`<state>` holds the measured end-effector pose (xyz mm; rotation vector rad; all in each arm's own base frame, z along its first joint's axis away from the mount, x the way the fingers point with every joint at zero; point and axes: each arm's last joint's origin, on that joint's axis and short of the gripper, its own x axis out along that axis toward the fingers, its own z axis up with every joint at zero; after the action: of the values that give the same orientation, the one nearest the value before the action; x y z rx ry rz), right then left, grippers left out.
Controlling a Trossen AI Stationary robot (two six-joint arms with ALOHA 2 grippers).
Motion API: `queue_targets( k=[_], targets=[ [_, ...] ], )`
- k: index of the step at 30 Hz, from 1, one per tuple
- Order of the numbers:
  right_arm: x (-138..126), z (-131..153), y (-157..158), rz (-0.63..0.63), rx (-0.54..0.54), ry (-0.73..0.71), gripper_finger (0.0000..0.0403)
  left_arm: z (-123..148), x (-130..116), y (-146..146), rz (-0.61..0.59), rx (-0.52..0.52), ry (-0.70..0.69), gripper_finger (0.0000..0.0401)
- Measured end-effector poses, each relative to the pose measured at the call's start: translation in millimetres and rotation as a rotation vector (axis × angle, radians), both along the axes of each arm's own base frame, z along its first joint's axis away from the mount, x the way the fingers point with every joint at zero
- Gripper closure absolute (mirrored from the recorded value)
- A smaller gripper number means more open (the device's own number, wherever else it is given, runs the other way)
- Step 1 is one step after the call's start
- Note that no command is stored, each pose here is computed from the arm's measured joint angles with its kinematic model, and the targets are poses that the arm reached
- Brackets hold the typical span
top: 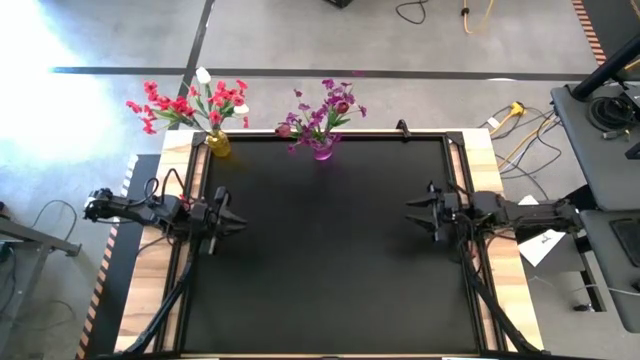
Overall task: Sort flowers into vase by color
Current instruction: Return to Home Position
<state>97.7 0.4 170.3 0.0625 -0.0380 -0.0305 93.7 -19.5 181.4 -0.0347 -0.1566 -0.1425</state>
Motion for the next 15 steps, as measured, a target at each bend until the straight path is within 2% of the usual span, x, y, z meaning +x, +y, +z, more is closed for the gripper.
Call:
queue_targets(
  k=[3, 10, 15],
  targets=[
    [0, -1, -1, -0.029, -0.003, 0.006, 0.0222, 0, 0, 0, -0.005, 0.006, 0.001, 0.0353],
    [-1, 5, 1, 0.042, -0.008, -0.055, 0.0222, -1, 1, 0, -0.003, 0.022, 0.012, 0.0353],
    [-7, 27, 1, 0.050, -0.027, -0.086, 0.0223, -4, 1, 0, -0.005, 0.010, 0.039, 0.0353]
  ],
)
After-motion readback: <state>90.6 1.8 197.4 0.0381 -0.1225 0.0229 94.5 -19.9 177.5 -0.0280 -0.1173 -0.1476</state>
